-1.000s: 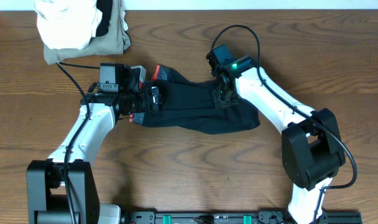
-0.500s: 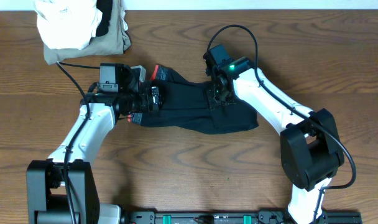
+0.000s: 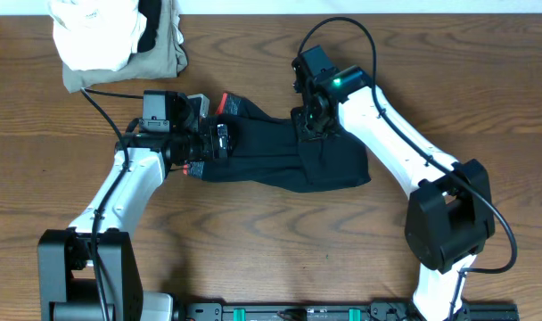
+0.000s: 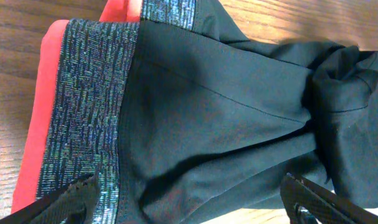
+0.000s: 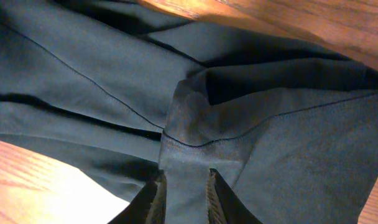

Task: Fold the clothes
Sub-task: 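Press the folded fabric down near center with the right gripper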

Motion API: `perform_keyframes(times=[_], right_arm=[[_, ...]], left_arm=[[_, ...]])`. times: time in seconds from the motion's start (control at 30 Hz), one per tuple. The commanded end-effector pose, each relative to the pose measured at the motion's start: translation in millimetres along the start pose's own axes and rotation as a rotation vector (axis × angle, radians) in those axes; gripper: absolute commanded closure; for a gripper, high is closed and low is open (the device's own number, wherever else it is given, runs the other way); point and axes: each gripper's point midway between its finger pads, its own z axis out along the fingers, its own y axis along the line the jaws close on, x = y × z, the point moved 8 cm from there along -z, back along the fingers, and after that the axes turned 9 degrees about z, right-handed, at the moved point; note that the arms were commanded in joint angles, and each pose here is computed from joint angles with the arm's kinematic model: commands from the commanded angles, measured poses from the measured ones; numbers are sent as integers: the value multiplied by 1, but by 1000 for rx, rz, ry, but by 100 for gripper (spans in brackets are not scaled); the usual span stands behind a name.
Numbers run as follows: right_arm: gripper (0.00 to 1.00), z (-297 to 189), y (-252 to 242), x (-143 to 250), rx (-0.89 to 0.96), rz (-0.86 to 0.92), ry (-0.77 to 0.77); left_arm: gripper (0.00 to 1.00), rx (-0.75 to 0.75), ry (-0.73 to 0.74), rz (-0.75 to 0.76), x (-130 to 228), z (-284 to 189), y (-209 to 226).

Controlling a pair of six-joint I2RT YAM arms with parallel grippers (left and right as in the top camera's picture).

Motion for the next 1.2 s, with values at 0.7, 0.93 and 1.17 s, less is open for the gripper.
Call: perform_keyframes(times=[0.7,0.93,1.17], right_arm=[[99,53,0,-30,39,31,-94],[99,-6,-3,-12,47,49,-68],[97,-25,-8,22,110,67,70]], left_arm=[[5,8,-6,15,1,-3,-1],[5,8,-6,15,1,-3,-1],[5,8,-6,15,1,-3,-1]])
